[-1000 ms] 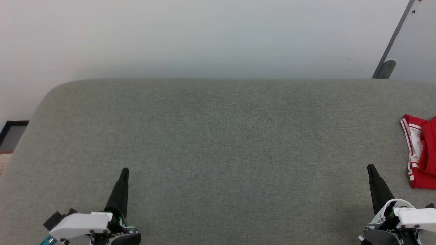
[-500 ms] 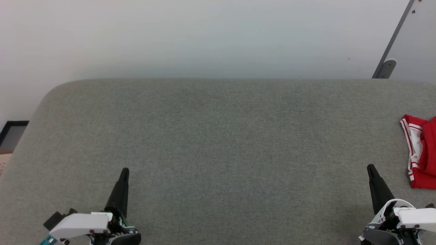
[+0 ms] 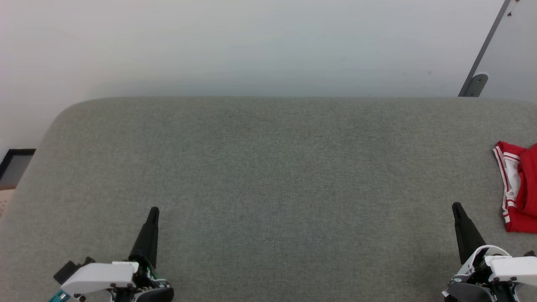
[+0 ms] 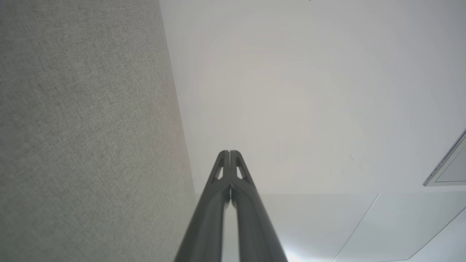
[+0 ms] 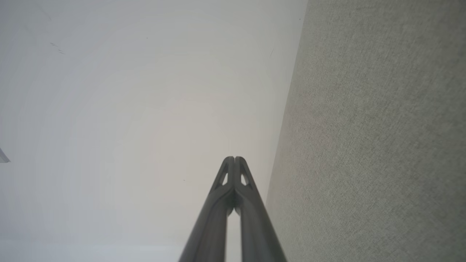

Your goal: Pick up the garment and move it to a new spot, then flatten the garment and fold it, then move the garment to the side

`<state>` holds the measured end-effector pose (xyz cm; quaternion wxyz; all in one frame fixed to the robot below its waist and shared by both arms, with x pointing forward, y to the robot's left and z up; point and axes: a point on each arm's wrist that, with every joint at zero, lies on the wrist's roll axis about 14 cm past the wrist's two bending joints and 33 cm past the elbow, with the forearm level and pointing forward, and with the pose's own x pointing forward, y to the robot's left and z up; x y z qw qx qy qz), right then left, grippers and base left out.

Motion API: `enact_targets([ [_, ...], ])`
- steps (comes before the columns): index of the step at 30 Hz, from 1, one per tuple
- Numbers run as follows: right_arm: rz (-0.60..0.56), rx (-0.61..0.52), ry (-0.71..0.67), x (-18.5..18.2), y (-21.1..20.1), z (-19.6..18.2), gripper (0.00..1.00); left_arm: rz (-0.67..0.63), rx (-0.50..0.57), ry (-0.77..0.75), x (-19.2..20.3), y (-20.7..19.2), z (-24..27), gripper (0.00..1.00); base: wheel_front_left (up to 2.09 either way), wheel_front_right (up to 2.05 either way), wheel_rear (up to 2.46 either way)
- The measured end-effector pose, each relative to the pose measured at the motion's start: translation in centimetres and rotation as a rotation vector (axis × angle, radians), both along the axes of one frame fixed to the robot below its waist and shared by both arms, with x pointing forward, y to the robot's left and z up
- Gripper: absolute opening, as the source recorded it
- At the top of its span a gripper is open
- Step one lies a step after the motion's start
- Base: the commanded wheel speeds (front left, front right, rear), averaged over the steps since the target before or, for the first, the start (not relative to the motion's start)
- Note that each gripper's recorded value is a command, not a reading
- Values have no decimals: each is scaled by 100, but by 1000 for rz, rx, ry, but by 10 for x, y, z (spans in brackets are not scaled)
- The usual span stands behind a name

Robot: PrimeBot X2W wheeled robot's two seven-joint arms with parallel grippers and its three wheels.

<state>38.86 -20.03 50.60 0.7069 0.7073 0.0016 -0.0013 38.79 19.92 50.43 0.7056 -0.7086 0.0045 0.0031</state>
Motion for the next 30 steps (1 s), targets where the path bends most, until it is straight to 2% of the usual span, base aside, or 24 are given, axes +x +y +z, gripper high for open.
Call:
enact_targets([
  [30,0,0,0,0,0,0,0,0,0,0,0,0,0,0,0,0,0],
])
